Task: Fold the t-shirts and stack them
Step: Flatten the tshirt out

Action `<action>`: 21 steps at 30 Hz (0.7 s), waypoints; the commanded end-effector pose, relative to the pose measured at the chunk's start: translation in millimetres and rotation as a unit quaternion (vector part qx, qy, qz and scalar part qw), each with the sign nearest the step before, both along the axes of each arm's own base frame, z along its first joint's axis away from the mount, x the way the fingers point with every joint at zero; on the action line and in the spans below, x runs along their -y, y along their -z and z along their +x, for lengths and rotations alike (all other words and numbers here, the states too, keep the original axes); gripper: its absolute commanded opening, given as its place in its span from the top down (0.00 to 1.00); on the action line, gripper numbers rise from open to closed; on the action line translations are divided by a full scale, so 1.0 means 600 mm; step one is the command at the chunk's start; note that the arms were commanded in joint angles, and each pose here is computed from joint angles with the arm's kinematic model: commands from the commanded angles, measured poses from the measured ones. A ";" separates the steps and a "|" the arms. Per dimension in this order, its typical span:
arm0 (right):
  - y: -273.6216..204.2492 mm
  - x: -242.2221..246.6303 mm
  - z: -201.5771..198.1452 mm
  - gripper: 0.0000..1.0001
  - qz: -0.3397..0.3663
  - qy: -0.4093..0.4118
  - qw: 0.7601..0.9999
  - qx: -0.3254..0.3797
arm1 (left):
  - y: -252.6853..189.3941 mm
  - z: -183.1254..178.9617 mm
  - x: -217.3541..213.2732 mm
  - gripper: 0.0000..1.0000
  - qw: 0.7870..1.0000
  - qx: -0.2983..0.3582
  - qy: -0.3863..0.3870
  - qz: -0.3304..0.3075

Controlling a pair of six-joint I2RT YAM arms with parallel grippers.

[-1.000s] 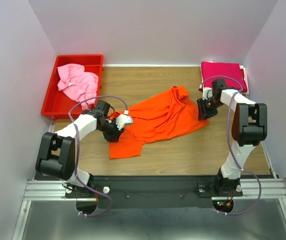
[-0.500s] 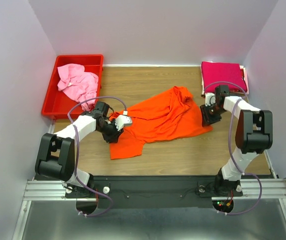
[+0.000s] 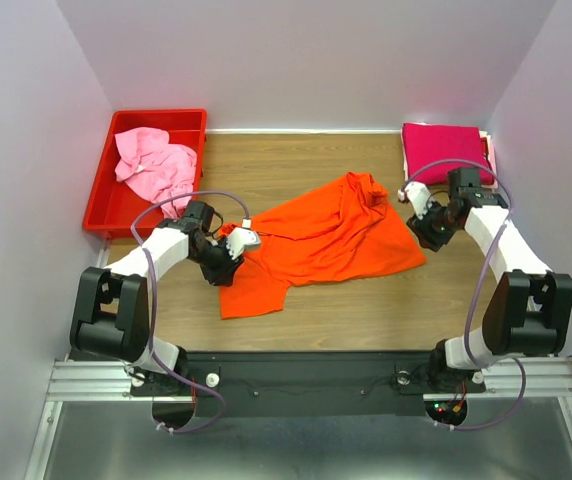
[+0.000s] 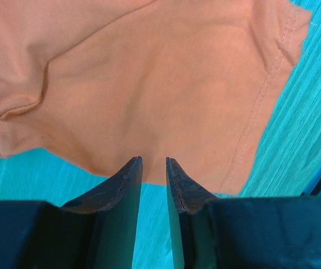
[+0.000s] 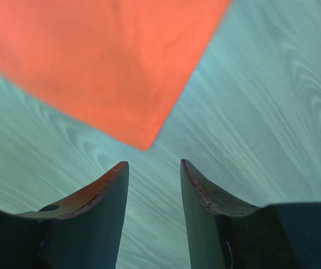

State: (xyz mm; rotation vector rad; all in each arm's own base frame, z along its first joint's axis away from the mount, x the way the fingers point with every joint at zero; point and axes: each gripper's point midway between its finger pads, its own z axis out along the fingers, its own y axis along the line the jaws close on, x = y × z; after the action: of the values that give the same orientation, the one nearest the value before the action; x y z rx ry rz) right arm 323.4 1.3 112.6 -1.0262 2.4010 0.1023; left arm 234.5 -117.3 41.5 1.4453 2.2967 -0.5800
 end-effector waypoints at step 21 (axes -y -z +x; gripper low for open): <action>0.136 0.009 -0.025 0.49 -0.078 -0.361 0.926 -0.085 | -0.017 0.002 0.006 0.64 1.000 -0.006 -0.002 -0.019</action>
State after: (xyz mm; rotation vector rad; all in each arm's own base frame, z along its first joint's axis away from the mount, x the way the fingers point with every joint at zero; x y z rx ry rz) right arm 295.1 -3.6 40.5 -1.9985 2.0885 0.3149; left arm 238.5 -120.6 50.9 1.4354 2.2819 -0.6016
